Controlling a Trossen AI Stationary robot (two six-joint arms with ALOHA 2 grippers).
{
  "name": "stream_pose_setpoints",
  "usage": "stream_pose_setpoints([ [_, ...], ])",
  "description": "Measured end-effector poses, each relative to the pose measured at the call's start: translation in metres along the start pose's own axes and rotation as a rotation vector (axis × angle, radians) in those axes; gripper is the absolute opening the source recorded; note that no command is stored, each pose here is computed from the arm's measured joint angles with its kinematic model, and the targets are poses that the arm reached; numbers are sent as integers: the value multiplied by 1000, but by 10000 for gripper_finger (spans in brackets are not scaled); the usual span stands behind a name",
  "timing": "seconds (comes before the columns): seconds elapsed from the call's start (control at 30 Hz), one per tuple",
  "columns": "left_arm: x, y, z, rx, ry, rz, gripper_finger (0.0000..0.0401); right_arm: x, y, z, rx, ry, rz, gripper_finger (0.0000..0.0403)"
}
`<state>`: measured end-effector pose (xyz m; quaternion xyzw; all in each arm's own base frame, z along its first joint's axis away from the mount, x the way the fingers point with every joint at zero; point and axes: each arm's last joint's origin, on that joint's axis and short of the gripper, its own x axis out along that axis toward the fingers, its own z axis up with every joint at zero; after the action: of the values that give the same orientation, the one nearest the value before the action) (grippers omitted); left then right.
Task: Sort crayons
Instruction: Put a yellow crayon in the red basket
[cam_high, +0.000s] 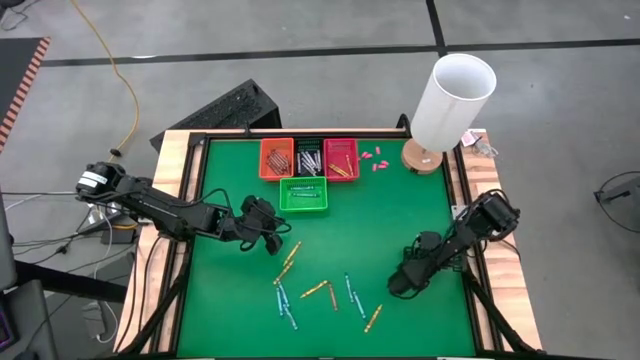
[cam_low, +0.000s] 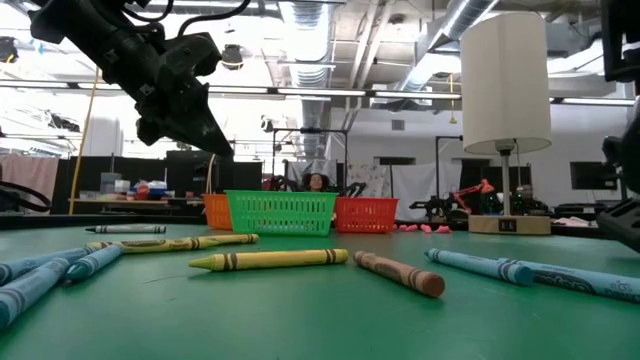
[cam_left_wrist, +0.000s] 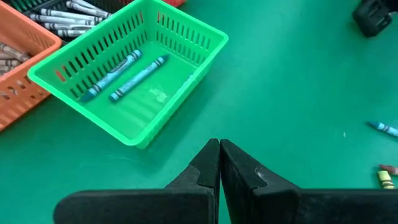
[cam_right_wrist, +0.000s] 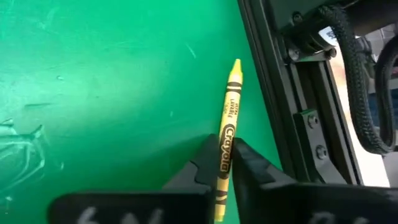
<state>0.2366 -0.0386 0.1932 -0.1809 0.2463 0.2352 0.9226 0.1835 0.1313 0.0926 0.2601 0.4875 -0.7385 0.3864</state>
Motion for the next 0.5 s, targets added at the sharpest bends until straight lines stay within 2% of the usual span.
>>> stream_pose_setpoints([
  [0.13, 0, 0, 0, 12, 0, 0, 0, -8, 2, 0, -5, -13, 7, 7],
  [0.33, 0, 0, 0, 22, -1, -1, 0, -38, 10, 4, -19, -62, 76, 7],
  [0.5, 0, -1, 1, 39, -6, -6, 0, -62, 22, 11, -32, -135, 220, 4],
])
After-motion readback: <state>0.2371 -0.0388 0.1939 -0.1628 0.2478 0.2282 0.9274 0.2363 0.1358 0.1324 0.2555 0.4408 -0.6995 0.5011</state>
